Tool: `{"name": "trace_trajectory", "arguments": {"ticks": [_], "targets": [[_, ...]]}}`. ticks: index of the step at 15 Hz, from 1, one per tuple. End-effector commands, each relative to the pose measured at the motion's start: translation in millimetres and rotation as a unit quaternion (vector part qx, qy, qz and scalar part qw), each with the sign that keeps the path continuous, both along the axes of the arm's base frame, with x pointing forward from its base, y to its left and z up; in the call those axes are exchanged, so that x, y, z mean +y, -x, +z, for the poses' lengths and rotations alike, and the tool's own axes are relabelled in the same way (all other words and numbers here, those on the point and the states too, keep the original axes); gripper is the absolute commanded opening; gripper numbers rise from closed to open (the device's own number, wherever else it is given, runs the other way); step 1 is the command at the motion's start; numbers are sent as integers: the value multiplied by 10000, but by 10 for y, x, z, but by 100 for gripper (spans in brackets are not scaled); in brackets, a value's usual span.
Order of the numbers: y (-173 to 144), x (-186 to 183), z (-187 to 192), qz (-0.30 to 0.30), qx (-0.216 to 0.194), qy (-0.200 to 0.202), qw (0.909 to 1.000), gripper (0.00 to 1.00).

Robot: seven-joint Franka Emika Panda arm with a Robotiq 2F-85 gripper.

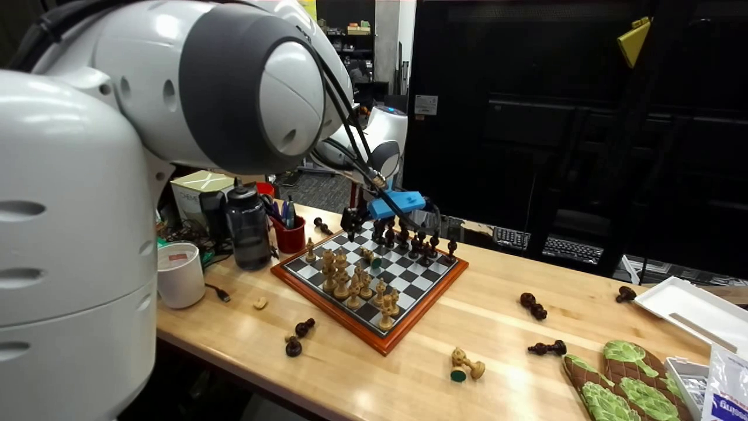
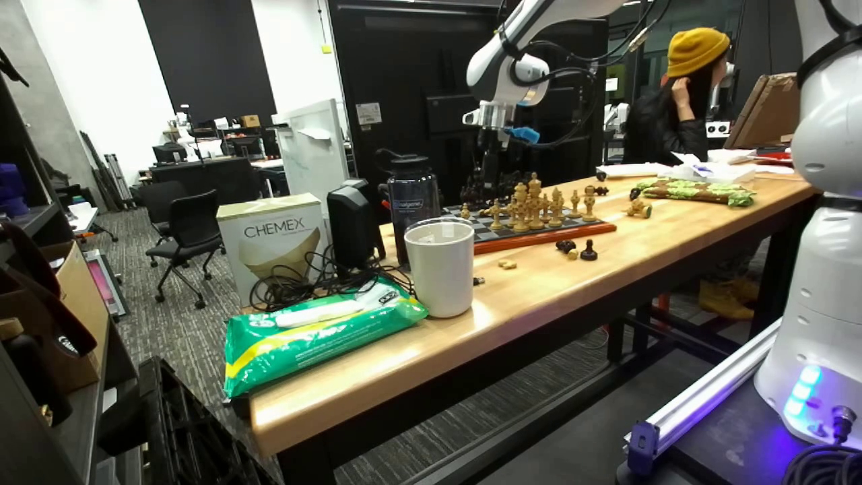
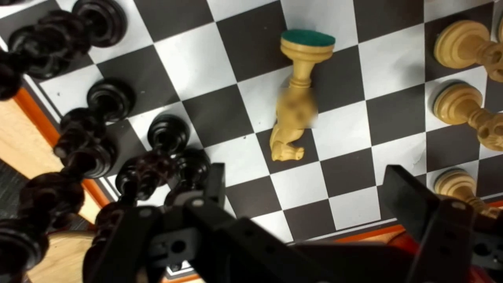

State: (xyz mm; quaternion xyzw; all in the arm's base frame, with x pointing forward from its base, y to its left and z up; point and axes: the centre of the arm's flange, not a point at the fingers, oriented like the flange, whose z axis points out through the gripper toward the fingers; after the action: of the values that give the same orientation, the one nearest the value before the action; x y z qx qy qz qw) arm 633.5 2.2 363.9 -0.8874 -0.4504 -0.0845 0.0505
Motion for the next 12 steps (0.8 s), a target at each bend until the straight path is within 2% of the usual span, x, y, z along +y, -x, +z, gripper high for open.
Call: {"name": "trace_trajectory", "arguments": {"ticks": [1, 7, 12], "targets": [[10, -23, 31, -29, -149, -113, 9998, 100], [64, -164, 127, -256, -594, -626, 9959, 100], [89, -278, 123, -95, -1000, -952, 9904, 100]]}}
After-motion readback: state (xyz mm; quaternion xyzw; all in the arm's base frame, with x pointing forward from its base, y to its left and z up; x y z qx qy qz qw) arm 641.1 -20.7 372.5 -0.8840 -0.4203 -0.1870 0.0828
